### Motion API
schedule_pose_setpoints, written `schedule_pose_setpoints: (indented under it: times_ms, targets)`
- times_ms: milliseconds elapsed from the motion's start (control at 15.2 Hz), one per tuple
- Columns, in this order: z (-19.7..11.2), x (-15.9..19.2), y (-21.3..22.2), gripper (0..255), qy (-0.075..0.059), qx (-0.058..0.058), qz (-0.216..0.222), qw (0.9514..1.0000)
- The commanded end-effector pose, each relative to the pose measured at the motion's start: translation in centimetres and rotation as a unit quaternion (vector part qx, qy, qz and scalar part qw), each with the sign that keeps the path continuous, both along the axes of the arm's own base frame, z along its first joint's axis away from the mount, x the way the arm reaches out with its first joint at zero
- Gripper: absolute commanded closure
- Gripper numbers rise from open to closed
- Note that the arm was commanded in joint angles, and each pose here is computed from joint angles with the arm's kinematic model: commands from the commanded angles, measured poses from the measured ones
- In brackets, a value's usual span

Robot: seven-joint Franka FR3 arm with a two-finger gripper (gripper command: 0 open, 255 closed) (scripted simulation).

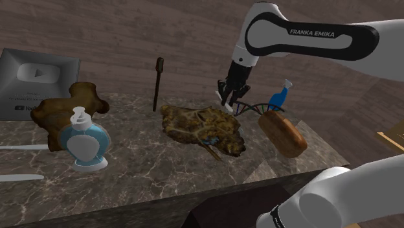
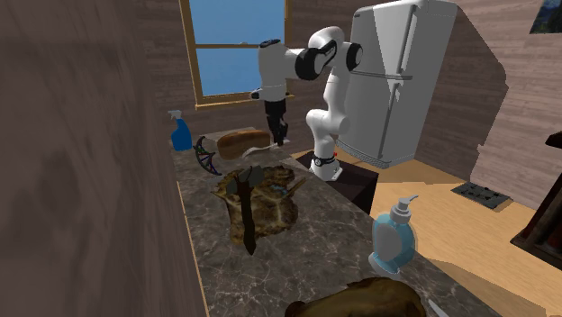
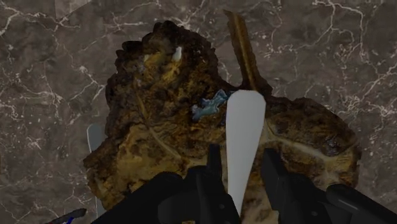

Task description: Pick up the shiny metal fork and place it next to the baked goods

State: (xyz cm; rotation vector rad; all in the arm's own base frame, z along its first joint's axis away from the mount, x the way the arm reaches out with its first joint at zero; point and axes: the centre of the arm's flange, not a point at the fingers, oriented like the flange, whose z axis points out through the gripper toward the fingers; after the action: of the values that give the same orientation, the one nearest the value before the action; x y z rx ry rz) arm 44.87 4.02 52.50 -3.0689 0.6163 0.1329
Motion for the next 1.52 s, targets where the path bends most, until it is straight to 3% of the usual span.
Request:
schedule_pose_setpoints:
  times_ms: [0, 1452]
  targets:
    - [0.0, -1.1, -2.4, 255, 0.0, 0.0, 0.001, 1.0]
    - [0.1, -12.8, -29.0, 255, 0.0, 0.0, 0.001, 1.0]
